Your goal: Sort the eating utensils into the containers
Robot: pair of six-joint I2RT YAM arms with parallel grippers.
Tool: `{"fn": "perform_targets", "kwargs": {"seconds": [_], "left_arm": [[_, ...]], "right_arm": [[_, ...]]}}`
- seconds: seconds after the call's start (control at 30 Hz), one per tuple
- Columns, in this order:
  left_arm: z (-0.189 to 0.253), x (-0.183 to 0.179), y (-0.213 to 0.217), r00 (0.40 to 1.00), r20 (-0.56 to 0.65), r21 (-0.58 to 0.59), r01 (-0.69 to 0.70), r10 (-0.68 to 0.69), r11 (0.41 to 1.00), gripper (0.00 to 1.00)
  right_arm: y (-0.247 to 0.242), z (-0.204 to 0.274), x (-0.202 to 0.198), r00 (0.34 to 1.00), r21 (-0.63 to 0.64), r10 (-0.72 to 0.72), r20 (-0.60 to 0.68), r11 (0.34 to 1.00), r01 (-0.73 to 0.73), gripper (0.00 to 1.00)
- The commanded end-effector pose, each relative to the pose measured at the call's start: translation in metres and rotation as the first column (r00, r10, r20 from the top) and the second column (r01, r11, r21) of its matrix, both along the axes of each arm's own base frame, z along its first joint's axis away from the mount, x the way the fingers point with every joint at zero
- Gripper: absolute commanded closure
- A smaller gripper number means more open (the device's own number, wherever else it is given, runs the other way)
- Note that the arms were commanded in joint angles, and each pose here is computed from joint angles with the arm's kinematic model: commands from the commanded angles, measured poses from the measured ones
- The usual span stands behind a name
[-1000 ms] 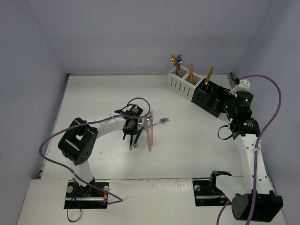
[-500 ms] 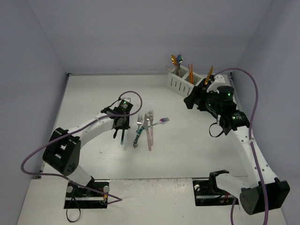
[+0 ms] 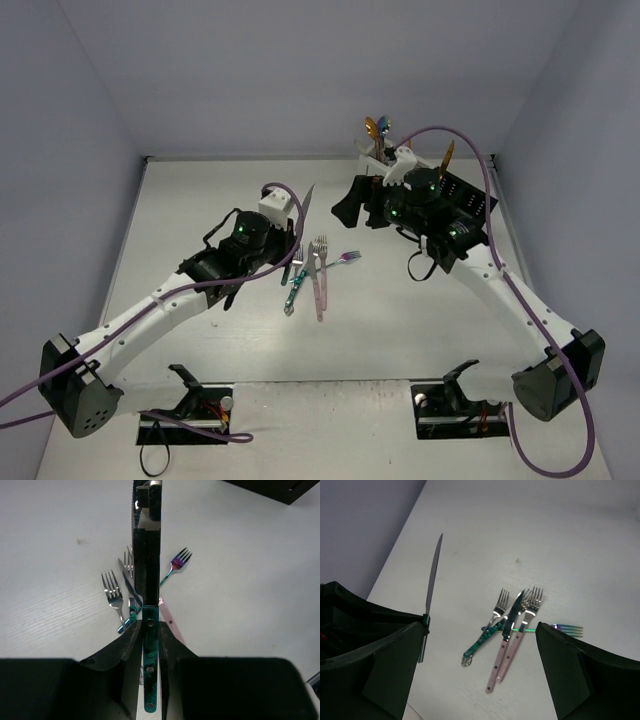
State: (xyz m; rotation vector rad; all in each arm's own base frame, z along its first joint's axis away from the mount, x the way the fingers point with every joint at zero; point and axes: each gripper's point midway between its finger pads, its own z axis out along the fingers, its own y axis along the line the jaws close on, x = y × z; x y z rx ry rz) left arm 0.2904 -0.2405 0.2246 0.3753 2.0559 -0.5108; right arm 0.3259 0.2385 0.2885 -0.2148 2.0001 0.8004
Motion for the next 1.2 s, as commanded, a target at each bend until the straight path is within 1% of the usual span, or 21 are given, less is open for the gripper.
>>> {"fn": "perform_targets", "kwargs": {"seconds": [0.0,0.3,0.4,0.53,0.6,0.93,1.07,1.13,1.17], "left_arm": [[0.056,0.000,-0.022,0.984,0.167,-0.109,0.087,-0.068,0.990,1.00],[0.071,-0.009,-0.041,0.972,0.208,-0.128,0.137,-0.109,0.982,1.00],[0.074,-0.006,-0.042,0.972,0.216,-0.130,0.122,-0.092,0.984,1.00],[0.075,-0.004,-0.046,0.972,0.214,-0.134,0.126,-0.096,0.983,1.00],[0.075,-0.003,-0.047,0.972,0.214,-0.134,0.127,-0.097,0.983,1.00],[0.071,-0.002,-0.052,0.973,0.204,-0.125,0.137,-0.110,0.983,1.00],[0.063,-0.002,-0.049,0.977,0.185,-0.108,0.124,-0.102,0.986,0.99],[0.060,-0.002,-0.046,0.980,0.176,-0.104,0.109,-0.090,0.989,0.94],[0.058,-0.002,-0.044,0.983,0.169,-0.099,0.097,-0.079,0.990,0.87]], "right_arm": [[0.034,0.044,0.008,0.996,0.128,0.011,0.088,0.992,-0.023,0.10],[0.066,0.032,0.006,0.996,0.148,0.056,0.074,0.987,-0.066,0.18],[0.074,0.029,0.003,0.995,0.150,0.076,0.068,0.985,-0.085,0.24],[0.080,0.018,0.001,0.995,0.142,0.092,0.048,0.985,-0.098,0.43],[0.082,0.015,-0.001,0.994,0.140,0.097,0.044,0.985,-0.102,0.55],[0.077,0.000,0.005,0.996,0.093,0.073,0.052,0.993,-0.078,0.99],[0.071,-0.001,0.010,0.995,0.062,0.056,0.077,0.996,-0.061,1.00],[0.064,0.001,0.016,0.994,0.042,0.038,0.101,0.998,-0.043,1.00],[0.059,0.004,0.019,0.993,0.037,0.027,0.113,0.999,-0.031,1.00]]}}
